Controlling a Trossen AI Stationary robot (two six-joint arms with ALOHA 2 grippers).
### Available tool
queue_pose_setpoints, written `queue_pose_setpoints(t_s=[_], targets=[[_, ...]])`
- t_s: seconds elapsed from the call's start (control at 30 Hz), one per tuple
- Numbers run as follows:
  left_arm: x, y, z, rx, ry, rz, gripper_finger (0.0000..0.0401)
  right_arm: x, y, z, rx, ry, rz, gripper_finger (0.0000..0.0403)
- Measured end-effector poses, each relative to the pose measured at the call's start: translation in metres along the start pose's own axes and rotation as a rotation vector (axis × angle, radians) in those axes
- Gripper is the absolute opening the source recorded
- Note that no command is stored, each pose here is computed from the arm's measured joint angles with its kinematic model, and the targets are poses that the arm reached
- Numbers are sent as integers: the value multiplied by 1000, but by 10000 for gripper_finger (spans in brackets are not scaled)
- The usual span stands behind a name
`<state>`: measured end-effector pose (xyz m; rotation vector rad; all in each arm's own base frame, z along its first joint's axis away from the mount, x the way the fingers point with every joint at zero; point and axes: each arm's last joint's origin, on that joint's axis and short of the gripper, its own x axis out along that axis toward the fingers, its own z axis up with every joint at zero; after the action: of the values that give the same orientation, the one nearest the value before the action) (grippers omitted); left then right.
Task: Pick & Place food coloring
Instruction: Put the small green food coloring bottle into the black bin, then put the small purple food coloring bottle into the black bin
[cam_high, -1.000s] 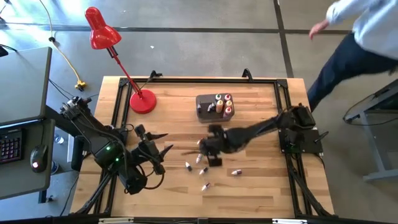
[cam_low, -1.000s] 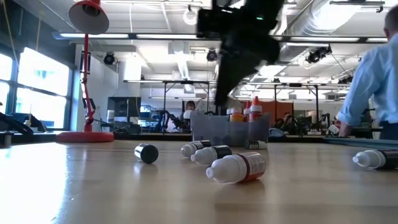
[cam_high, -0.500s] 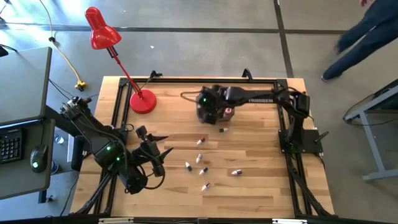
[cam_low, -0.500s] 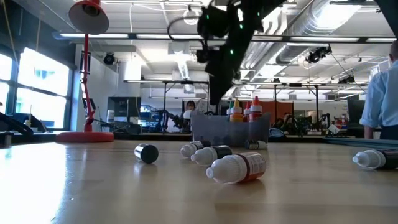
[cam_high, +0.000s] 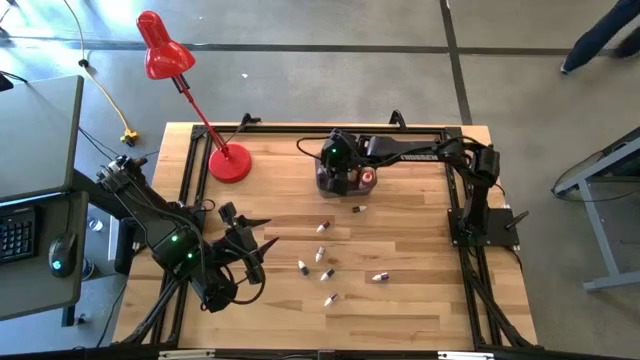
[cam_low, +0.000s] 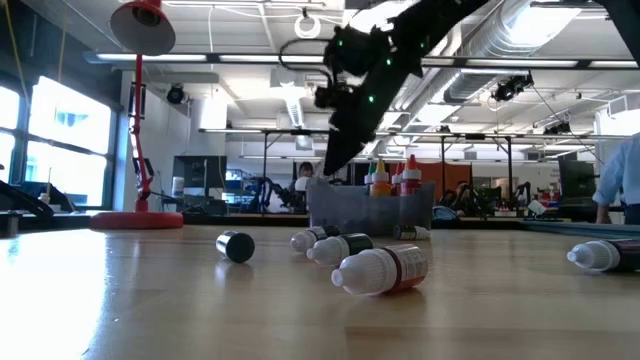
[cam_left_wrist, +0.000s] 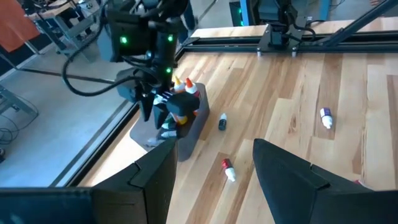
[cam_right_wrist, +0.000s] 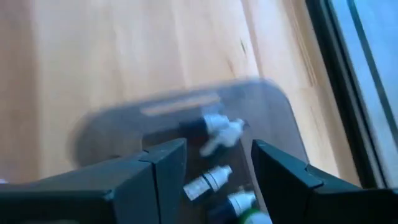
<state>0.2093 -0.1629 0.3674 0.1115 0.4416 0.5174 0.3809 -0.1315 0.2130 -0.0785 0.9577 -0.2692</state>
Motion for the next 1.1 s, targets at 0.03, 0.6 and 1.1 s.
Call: queue_pose_setpoints(t_s=[0.03,0.6,1.1], targets=[[0,0,0,0,0,0,204,-5,4,4,-24,-4,8,178],[18,-34,-31,-32,257,-47,204,-115,161,-20,-295,354,203,181],[61,-68,-64,264,418,10,204,-103,243,-108,-378,475,344,181]])
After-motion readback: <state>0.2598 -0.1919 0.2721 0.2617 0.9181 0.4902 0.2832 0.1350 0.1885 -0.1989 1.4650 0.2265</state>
